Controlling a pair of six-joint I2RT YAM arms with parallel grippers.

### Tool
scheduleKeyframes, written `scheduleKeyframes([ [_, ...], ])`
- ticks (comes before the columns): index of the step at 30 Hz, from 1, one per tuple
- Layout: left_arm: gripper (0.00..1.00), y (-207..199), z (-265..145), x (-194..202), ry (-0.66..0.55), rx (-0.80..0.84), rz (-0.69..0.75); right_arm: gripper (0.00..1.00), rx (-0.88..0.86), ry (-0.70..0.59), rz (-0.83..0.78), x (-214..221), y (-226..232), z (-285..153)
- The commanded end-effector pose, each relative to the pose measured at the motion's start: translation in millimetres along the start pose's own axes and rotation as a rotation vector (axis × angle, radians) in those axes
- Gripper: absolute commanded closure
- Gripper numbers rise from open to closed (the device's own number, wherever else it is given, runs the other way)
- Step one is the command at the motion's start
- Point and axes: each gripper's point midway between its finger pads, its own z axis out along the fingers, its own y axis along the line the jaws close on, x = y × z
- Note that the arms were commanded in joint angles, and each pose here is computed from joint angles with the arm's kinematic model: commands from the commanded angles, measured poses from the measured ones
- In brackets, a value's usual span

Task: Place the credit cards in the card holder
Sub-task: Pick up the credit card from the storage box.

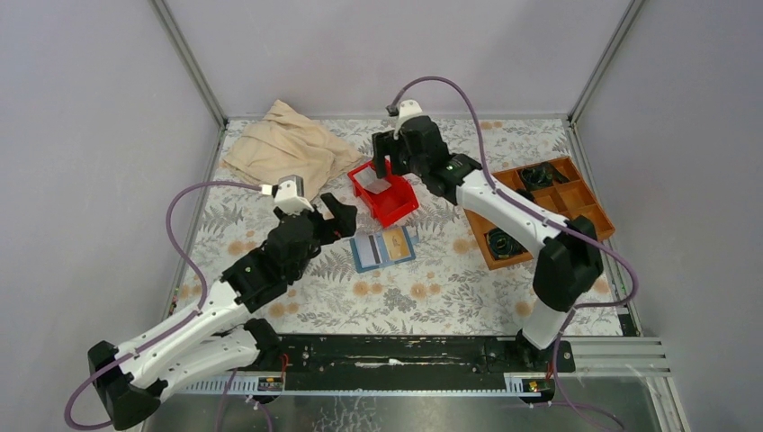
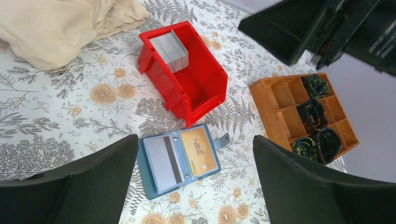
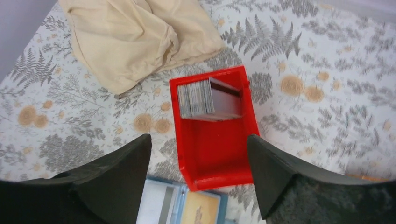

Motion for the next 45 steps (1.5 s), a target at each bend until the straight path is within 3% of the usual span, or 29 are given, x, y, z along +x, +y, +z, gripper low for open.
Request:
scheduleKeyframes([
  [1, 0.00, 9, 9, -6, -0.059, -0.038, -0.039, 0.13, -0.065, -0.066, -0.092, -38, 20, 21],
  [7, 0.00, 18, 34, 2, 0.047, -0.098, 0.007, 0.08, -0.092, 0.042, -0.126, -4, 25, 55],
  [22, 0.06, 61, 78, 18, 0.156, -0.207, -0.019, 0.21, -0.063, 0.182, -0.086, 34, -8, 119],
  [45, 0.08, 78, 109, 36, 0.202, -0.232, -0.040, 0.32, -0.201, 0.328, 0.043, 84, 3, 148],
])
